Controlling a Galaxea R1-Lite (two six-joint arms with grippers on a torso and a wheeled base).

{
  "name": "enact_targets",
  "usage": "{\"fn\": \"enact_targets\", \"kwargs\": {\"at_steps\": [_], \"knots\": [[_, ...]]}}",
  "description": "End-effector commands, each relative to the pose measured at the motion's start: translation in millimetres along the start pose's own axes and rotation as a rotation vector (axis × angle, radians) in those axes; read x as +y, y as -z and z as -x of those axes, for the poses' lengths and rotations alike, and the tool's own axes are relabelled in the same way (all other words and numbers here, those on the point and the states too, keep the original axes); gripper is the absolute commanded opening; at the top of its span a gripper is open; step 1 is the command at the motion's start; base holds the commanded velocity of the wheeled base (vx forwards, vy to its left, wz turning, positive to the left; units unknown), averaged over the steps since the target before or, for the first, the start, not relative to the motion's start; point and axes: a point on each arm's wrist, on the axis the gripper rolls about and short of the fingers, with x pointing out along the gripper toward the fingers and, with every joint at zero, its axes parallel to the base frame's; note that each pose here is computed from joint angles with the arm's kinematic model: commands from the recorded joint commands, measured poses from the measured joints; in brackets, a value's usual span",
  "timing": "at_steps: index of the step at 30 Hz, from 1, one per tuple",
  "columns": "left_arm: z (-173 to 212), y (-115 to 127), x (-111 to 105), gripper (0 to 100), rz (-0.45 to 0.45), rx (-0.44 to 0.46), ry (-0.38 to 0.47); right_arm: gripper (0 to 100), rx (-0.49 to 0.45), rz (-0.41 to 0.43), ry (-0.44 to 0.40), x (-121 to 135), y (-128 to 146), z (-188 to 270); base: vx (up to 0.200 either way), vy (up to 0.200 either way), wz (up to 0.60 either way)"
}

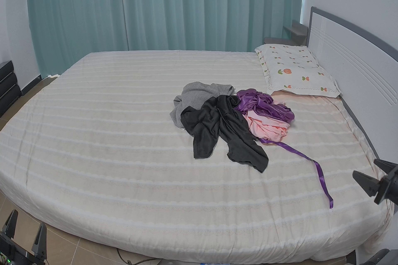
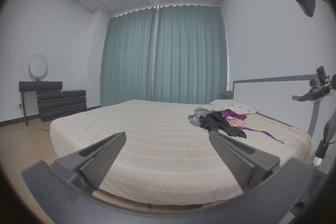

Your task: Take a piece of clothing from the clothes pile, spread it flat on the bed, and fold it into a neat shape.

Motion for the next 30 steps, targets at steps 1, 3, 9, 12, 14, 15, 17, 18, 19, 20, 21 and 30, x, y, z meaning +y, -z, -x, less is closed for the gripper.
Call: {"fn": "enact_targets", "kwargs": {"at_steps": [1, 3, 9, 12, 14, 15, 17, 18, 19, 20, 21, 30], "knots": [[-0.4, 5.1, 0.2, 100, 0.000, 0.006, -0.001, 100, 0.287, -0.154, -0.037, -13.1, 26.3, -202.0, 0.000, 0.000, 0.00], [-0.4, 5.1, 0.2, 100, 0.000, 0.006, -0.001, 100, 0.265, -0.196, -0.001, -12.4, 31.0, -232.0, 0.000, 0.000, 0.00], [-0.4, 5.1, 0.3, 100, 0.000, 0.006, 0.000, 100, 0.272, -0.274, 0.021, -0.1, 43.4, -285.6, 0.000, 0.000, 0.00], [-0.4, 5.1, 0.2, 100, 0.000, 0.006, -0.001, 100, 0.272, -0.303, 0.034, 10.5, 51.4, -316.0, 0.000, 0.000, 0.00], [-0.4, 5.1, 0.2, 100, 0.000, 0.006, -0.001, 100, 0.297, -0.294, 0.047, 14.2, 59.3, -330.5, 0.000, 0.000, 0.00], [-0.4, 5.1, 0.2, 100, 0.000, 0.006, -0.001, 100, 0.307, -0.292, 0.046, 17.7, 61.4, -336.3, 0.000, 0.000, 0.00], [-0.4, 5.1, 0.3, 100, 0.000, 0.006, 0.000, 100, 0.316, -0.293, 0.036, 25.3, 63.2, -349.8, 0.000, 0.000, 0.00], [-0.4, 5.1, 0.2, 100, 0.000, 0.006, -0.001, 100, 0.318, -0.291, 0.034, 26.6, 64.1, -352.1, 0.000, 0.000, 0.00], [-0.4, 5.1, 0.3, 100, 0.000, 0.006, 0.000, 100, 0.327, -0.292, 0.018, 35.5, 67.5, -358.9, 0.000, 0.000, 0.00], [-0.4, 5.1, 0.2, 100, 0.000, 0.006, -0.001, 100, 0.334, -0.293, 0.011, 40.5, 70.3, -362.2, 0.000, 0.000, 0.00], [-0.4, 5.1, 0.2, 100, 0.000, 0.006, -0.001, 100, 0.338, -0.296, 0.001, 46.4, 72.4, -366.3, 0.000, 0.000, 0.00], [-0.4, 5.1, 0.2, 100, 0.000, 0.006, -0.001, 100, 0.375, -0.305, 0.004, 53.4, 79.4, -396.5, 0.000, 0.000, 0.00]]}}
